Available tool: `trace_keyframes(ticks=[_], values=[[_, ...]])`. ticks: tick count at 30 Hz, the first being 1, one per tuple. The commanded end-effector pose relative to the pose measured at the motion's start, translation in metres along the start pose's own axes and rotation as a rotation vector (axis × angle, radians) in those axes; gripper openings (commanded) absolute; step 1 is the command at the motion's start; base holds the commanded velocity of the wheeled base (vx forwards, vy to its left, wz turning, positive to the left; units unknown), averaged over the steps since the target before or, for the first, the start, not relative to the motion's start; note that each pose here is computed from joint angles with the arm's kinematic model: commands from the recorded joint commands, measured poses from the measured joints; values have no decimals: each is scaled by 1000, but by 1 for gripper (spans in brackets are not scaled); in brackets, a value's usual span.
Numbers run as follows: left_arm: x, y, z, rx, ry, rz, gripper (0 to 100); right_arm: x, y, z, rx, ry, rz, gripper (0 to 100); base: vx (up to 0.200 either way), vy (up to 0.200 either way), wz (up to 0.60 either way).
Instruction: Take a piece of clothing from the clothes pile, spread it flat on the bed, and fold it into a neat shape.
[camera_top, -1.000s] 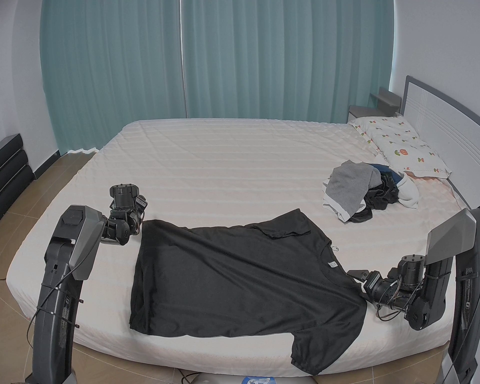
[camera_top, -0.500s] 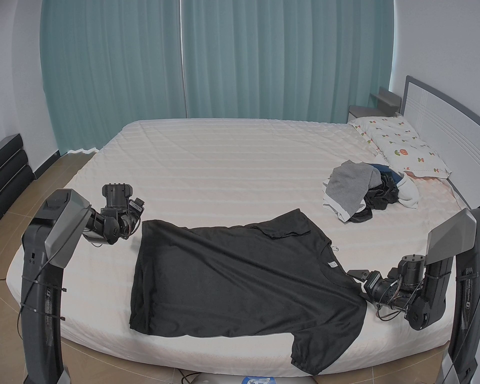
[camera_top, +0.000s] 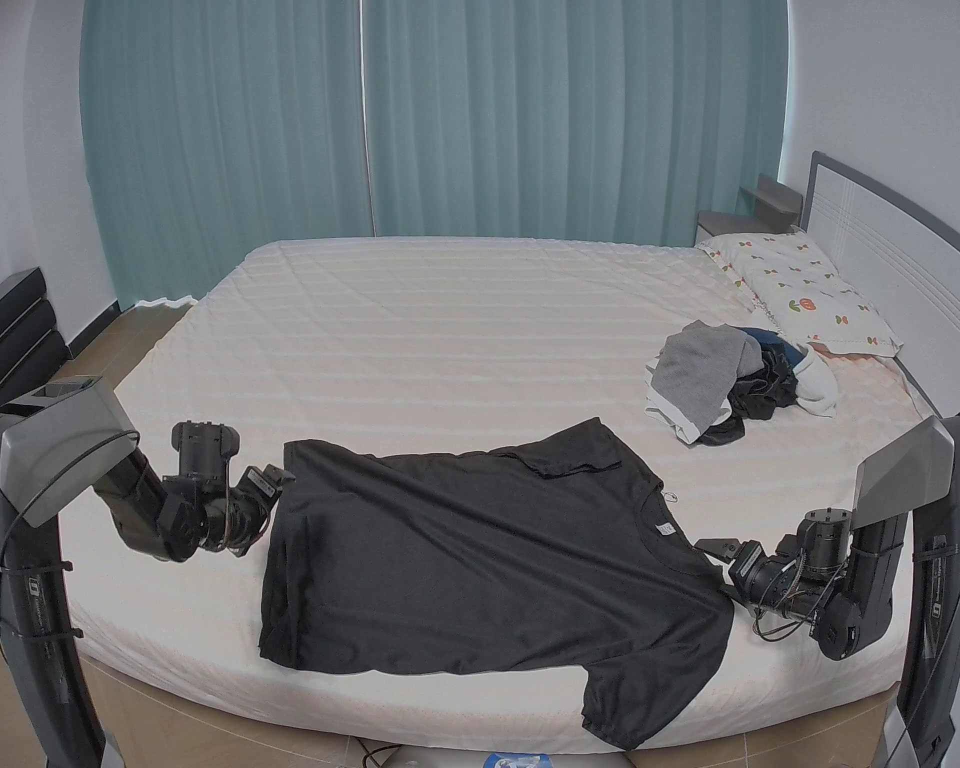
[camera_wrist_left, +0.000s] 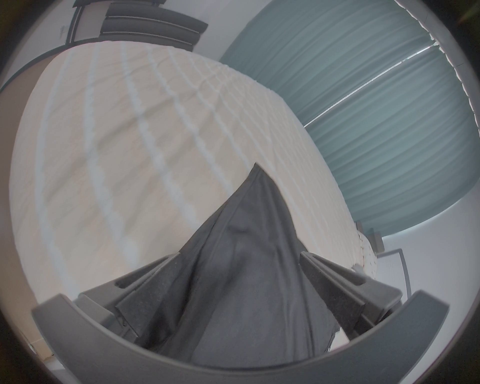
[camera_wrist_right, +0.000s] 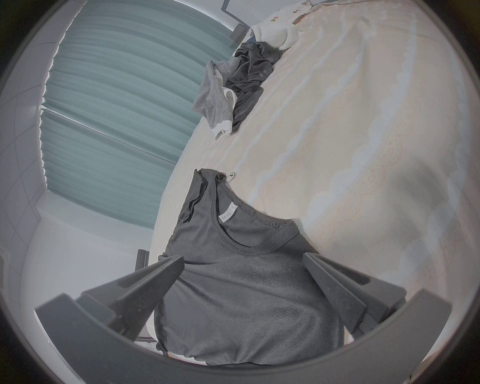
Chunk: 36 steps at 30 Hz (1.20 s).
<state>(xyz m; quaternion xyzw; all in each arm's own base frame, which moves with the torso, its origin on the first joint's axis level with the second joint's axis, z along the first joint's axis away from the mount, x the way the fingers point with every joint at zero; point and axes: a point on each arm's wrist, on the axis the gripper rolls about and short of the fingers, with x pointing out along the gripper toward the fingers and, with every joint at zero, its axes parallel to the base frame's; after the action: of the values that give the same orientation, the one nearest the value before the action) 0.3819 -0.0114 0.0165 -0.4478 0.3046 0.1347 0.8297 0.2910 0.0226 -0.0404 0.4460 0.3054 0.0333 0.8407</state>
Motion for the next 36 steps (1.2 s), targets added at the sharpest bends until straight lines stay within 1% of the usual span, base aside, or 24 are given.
trace_keyframes(ticks=[1,2,4,7,8,9,11,15,20,30,31,34,36], values=[[-70,37,-47,65,135,-71,100,0,1,1,-3,-3,8,100,0,0,0],[-70,37,-47,65,135,-71,100,0,1,1,-3,-3,8,100,0,0,0],[-69,53,-56,128,190,-72,100,-1,1,0,-6,-2,7,100,0,0,0],[-66,62,-63,206,223,-98,100,0,1,0,-8,0,7,100,0,0,0],[-66,66,-67,233,230,-95,100,0,1,0,-8,0,7,100,0,0,0],[-66,67,-67,238,231,-95,100,0,1,0,-8,-1,8,100,0,0,0],[-69,73,-75,303,246,-99,100,0,1,0,-8,0,7,100,0,0,0],[-64,77,-82,357,251,-109,100,0,1,0,-8,0,7,100,0,0,0],[-58,82,-86,400,249,-110,100,0,1,0,-8,0,7,100,0,0,0],[-61,87,-88,401,256,-92,100,0,1,0,-8,0,7,100,0,0,0],[-63,88,-89,401,256,-90,0,0,1,0,-8,0,7,100,0,0,0],[-64,87,-88,402,246,-91,0,0,1,0,-8,0,7,100,0,0,0],[-65,86,-86,404,210,-73,0,0,1,0,-8,0,7,100,0,0,0]])
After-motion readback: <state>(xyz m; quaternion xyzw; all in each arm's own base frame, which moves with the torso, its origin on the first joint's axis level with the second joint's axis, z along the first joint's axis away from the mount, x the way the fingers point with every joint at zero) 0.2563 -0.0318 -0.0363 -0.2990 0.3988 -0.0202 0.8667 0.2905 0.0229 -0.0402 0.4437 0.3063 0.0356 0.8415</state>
